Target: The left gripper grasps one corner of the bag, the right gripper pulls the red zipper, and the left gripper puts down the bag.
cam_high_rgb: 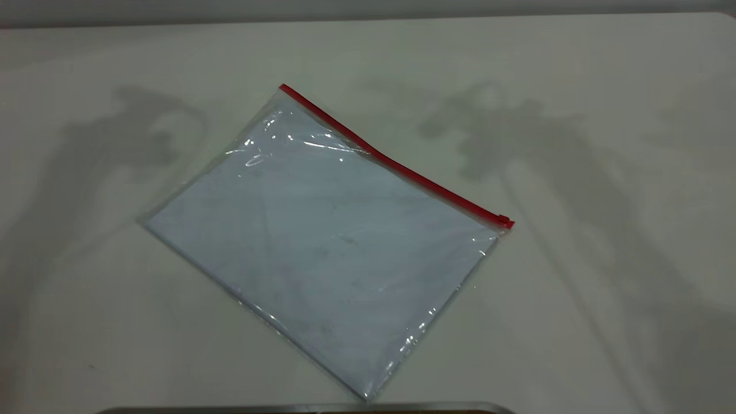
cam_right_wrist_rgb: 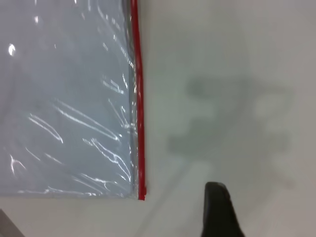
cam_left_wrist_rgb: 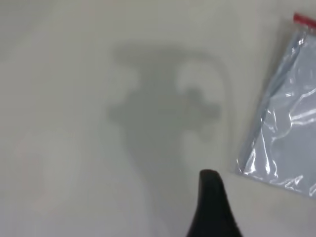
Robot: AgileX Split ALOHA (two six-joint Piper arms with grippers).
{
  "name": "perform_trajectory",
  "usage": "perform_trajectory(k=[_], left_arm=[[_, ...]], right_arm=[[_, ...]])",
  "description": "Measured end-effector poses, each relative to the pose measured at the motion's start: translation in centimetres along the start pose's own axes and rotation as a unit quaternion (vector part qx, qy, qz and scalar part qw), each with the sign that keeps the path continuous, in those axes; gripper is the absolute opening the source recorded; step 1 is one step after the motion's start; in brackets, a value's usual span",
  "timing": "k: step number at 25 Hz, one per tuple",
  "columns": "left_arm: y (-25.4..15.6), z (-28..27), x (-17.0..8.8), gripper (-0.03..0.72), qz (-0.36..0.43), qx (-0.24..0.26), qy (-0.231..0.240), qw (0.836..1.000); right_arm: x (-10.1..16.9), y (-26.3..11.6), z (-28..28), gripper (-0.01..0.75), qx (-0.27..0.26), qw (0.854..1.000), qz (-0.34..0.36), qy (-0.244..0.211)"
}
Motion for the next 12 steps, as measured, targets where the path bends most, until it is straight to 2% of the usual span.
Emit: perform_trajectory(k=[7, 12], left_arm=[[0.1, -7.6, 0.0, 0.582, -0.015, -0.080, 0.021, 0.996], [-1.2, -11.7, -0.4, 0.582, -0.036, -0.117, 0.026, 0.992]], right_arm=[[0.9, 1.7, -8.6, 0.507, -0.075, 0.996, 0.030, -0.044], [3.1, 1.7, -17.5, 0.507, -0.150, 0.984, 0.046, -0.080]])
Point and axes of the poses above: a point on each arm's last joint axis where the gripper is mounted, z pointing out along that axis toward the gripper, x along the wrist's bending axis when the last joint is at zero, y = z × x, the point moved 10 cm from there along z, pointing out along that axis toward the gripper, and after that the axes turned 3 degrees about -z, right-handed, at the moved point
